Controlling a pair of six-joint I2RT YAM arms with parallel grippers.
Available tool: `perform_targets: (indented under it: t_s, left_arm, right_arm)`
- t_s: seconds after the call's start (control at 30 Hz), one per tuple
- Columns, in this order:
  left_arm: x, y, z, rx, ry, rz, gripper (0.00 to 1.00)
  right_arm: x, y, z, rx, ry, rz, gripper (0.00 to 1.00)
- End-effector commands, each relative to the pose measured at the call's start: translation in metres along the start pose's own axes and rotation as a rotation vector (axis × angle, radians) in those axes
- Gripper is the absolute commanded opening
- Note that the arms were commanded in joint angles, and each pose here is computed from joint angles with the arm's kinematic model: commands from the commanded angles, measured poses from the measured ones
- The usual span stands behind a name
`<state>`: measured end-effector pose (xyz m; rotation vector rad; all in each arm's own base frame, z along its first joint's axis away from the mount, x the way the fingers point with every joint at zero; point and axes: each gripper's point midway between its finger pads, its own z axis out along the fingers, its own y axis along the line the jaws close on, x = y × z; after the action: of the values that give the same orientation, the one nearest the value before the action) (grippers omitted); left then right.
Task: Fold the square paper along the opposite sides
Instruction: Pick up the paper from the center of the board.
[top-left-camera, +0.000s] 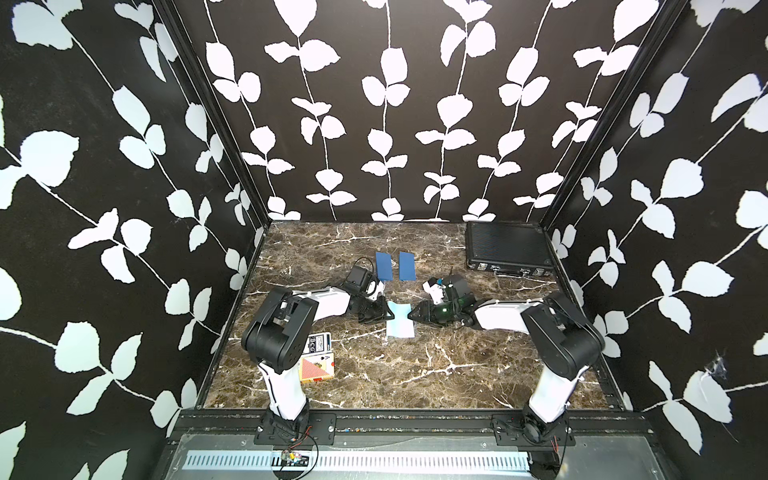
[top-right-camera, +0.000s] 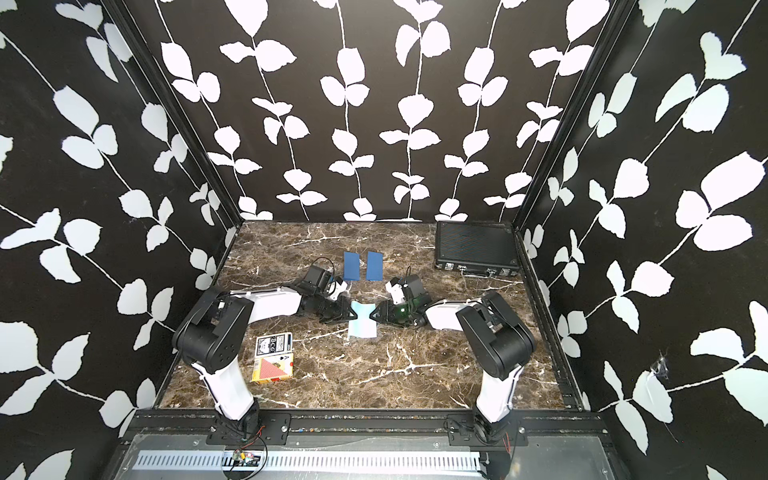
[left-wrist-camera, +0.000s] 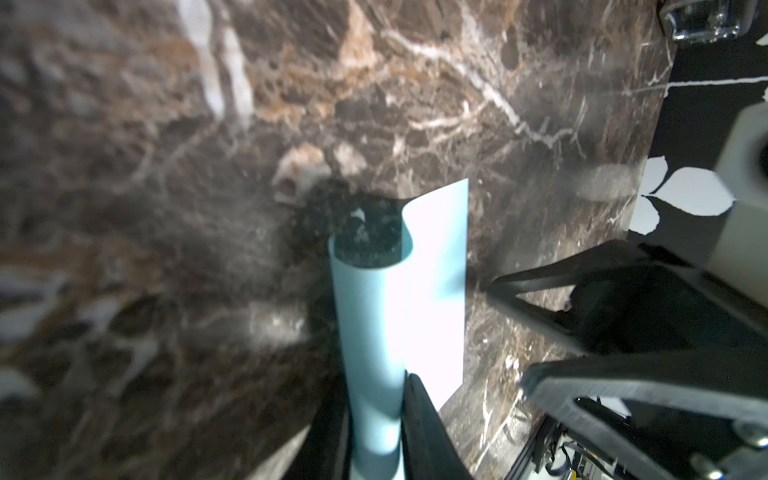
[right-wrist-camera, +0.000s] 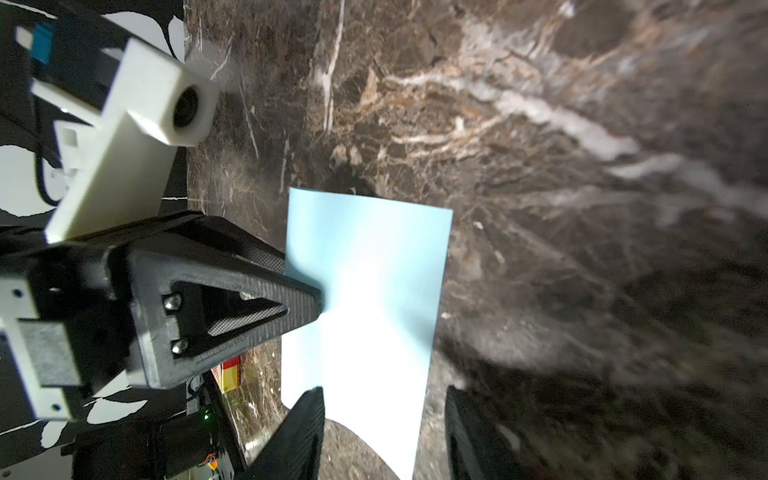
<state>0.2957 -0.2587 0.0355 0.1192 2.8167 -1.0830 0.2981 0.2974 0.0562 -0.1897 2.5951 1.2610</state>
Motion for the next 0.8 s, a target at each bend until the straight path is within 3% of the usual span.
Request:
perform_targets:
  t_s: [0.0,0.13,0.37,0.6,0.77]
  left_arm:
    - [-0.006,-0.035,-0.030,0.103,-0.049,0.067,0.21]
    - [-0.018,-0.076,-0.056,0.269,-0.121,0.121,0.21]
    - [-0.030,-0.125,-0.090,0.499,-0.191,0.171,0.21]
    - [-0.033,-0.136,-0.100,0.538,-0.211,0.183,0.22]
    - [-0.032,-0.136,-0.101,0.538,-0.219,0.187,0.21]
  right_arm:
    - [-0.030,0.028,-0.035,-0.067,-0.094,-0.074,0.50]
    - [-0.045,0.052,-0.068,-0.247,-0.182,-0.061,0.52]
    - [-0.058,0.088,-0.091,-0.466,-0.207,-0.048,0.60]
    - [-0.064,0.095,-0.090,-0.544,-0.205,-0.023,0.60]
    - [-0.063,0.081,-0.086,-0.509,-0.196,-0.006,0.58]
